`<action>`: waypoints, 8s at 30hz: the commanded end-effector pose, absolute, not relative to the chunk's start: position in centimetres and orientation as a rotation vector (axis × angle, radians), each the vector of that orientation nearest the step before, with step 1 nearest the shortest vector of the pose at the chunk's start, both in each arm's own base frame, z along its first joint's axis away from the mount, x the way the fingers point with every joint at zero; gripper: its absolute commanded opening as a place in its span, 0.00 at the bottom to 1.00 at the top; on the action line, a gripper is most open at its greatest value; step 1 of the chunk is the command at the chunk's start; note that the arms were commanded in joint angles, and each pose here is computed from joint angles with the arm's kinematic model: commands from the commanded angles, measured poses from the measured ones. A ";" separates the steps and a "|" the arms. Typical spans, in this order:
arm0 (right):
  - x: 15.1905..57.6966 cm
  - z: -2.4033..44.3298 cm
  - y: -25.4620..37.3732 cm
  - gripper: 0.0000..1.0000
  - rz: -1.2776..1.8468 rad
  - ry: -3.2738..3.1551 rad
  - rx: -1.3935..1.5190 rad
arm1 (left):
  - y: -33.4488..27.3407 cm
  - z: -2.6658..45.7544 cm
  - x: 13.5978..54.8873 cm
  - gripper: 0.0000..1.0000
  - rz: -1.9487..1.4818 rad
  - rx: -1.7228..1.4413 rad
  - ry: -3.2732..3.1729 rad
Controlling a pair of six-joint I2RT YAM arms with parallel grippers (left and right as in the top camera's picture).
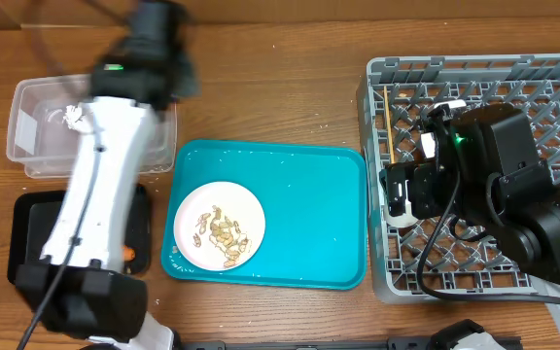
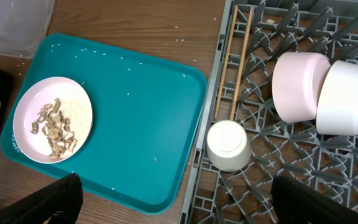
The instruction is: Sort waste into correct bins and load items into the dishwasher
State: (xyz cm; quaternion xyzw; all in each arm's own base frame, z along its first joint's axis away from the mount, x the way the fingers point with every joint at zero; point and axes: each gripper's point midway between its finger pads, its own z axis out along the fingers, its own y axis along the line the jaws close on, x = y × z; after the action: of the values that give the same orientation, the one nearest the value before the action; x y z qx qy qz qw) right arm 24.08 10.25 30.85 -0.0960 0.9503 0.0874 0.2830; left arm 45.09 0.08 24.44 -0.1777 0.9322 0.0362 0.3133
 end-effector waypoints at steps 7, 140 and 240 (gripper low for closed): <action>23.3 30.7 10.0 1.00 0.238 2.573 -0.252 | 5.2 20.7 44.0 0.54 0.105 -0.505 2.619; 23.3 30.7 10.0 1.00 0.238 2.575 -0.252 | 7.3 24.4 26.4 0.04 -0.709 -0.531 2.016; 17.1 37.1 7.2 1.00 0.363 2.261 -0.135 | -5.5 37.3 27.8 1.00 -0.168 -0.270 2.218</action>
State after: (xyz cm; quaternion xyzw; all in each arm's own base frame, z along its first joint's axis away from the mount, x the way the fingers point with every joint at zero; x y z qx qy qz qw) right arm 17.11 7.39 36.94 -0.0573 0.9005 0.1462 0.4055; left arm 29.00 -10.82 36.59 -0.0814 0.8961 -0.1911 0.3923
